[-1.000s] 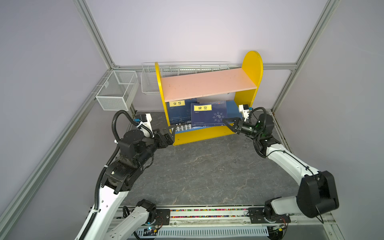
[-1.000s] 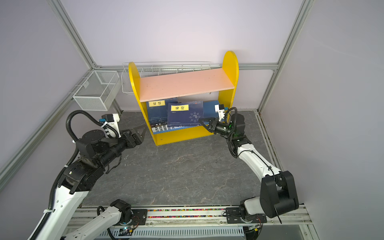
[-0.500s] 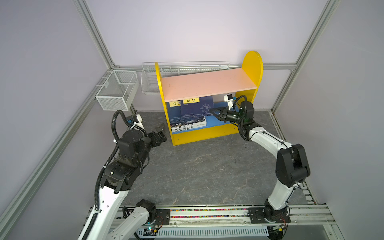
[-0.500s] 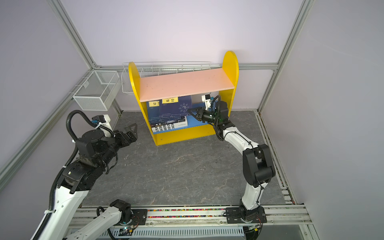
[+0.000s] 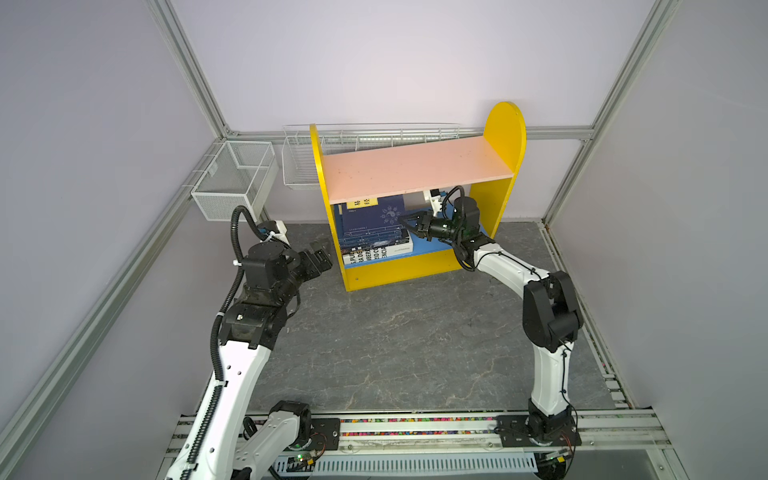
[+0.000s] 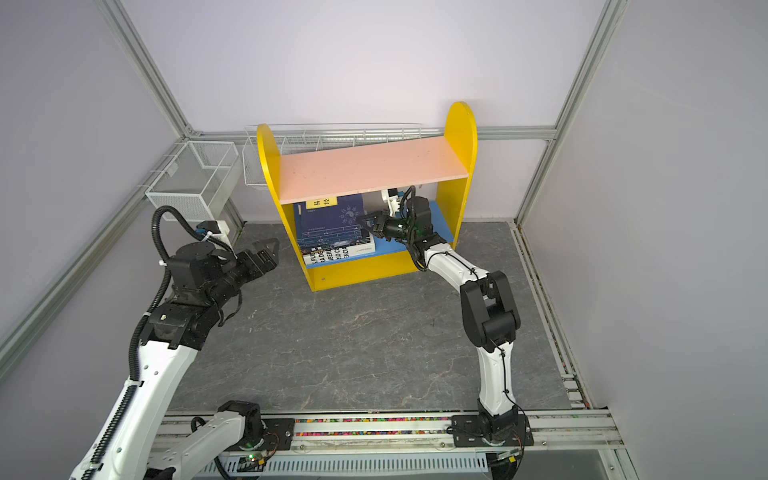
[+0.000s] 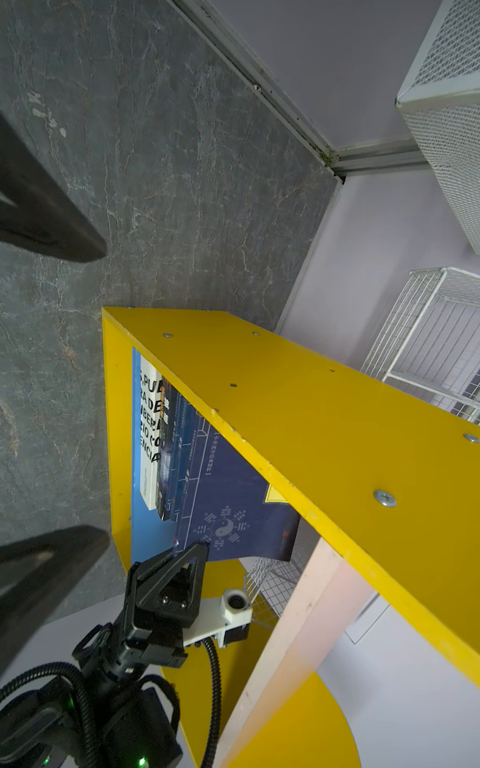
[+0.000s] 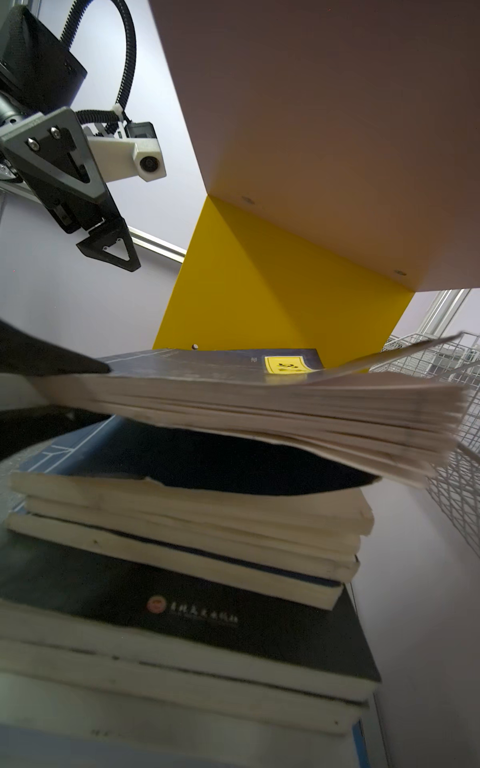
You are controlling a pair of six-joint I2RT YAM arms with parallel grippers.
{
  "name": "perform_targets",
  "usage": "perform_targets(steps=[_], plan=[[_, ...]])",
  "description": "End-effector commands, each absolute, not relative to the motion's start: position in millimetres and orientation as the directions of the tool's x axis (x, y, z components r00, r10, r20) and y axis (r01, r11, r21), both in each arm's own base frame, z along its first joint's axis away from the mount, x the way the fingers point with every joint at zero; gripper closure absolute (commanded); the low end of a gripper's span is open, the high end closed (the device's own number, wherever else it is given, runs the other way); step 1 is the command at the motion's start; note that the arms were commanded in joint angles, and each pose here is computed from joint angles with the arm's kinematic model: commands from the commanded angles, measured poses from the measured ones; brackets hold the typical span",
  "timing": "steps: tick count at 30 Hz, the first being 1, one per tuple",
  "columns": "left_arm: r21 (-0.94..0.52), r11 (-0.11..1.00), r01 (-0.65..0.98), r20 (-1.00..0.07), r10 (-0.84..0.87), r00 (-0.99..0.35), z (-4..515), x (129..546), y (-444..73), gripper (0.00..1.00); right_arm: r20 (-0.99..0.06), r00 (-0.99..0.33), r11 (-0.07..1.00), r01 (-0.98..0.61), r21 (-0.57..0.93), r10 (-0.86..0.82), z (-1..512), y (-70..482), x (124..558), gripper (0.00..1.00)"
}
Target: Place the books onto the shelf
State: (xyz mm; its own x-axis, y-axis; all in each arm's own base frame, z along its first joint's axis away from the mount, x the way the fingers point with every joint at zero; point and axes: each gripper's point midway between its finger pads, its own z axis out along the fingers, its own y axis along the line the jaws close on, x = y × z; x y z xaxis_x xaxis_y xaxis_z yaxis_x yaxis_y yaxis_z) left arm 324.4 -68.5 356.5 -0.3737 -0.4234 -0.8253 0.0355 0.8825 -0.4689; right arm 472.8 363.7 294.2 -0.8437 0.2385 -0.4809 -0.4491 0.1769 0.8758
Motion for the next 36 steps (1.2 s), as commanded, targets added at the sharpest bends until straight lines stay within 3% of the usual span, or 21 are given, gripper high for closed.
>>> perform_targets(steps=[1, 26, 36], plan=[[-0.478, 0.877, 0.049, -0.822, -0.427, -0.378, 353.6, 327.3, -69.8, 0.01, -0.541, -0.815, 0.165, -0.516, 0.84, 0.208, 309.7, 372.4, 468.1, 0.93], [-0.528, 0.843, 0.1, -0.776, -0.431, -0.46, 317.4, 357.2, -90.1, 0.01, -0.509, -0.835, 0.2, -0.473, 0.858, 0.207, 289.3, 390.1, 481.4, 0.92], [-0.565, 0.814, 0.133, -0.793, -0.492, -0.36, 318.1, 402.1, -94.5, 0.01, -0.497, -0.846, 0.267, -0.441, 0.857, 0.195, 278.4, 388.2, 479.4, 0.91]])
